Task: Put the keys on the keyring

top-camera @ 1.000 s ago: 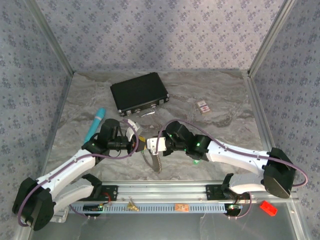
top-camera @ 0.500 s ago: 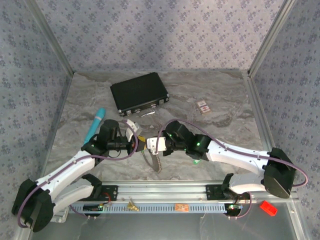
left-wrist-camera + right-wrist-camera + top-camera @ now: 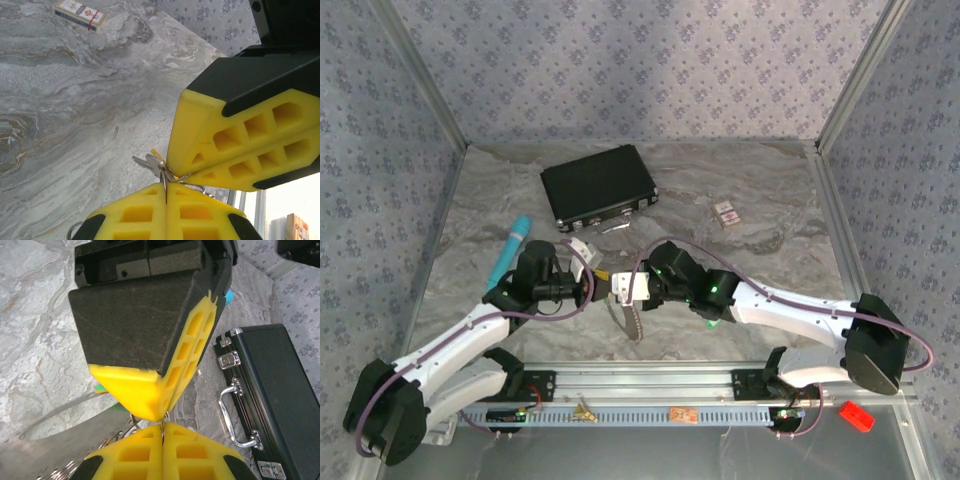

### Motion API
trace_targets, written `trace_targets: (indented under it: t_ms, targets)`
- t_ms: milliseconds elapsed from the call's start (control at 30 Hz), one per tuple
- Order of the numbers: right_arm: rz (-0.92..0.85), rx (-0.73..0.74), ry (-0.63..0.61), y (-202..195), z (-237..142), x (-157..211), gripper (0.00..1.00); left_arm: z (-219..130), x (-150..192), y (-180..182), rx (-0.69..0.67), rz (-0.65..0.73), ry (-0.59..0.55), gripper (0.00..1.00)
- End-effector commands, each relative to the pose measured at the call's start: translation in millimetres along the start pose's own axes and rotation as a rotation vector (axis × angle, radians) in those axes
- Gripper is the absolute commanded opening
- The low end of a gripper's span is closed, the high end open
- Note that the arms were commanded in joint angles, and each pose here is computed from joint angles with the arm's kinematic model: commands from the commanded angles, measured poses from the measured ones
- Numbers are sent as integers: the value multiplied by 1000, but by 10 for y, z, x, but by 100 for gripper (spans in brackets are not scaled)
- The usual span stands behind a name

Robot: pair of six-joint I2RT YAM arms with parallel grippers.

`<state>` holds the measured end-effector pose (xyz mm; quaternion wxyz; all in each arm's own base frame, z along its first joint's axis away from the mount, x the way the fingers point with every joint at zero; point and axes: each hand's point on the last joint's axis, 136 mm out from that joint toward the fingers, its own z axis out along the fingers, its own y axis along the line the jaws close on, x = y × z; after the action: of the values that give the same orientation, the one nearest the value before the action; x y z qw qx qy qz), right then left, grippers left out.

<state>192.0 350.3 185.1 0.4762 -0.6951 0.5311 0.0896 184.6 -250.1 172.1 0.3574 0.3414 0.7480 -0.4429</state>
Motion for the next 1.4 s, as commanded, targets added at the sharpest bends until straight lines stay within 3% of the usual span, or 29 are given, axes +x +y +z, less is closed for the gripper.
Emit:
trace_targets:
  t_ms: [0,233,600,700,933,1367]
  targets:
    - [55,28,14,-23,39,20,0,-56,-254,-125,40,51,-98,0]
    - [62,21,37,72,19,157,0,-75,-292,-86,18,-26,-139,0]
    - [106,-71,-47,215,-36,87,0,-104,-339,-25,-5,-123,-217,0]
    - [120,-55,-50,175,-41,86,0,-98,-323,-13,-14,-132,-218,0]
    - [76,148,-55,-178,-168,167,0,-99,-329,105,-72,-272,-217,0]
    - [106,58,-181,-225,-120,-32,0,-73,-339,63,-29,-367,-237,0]
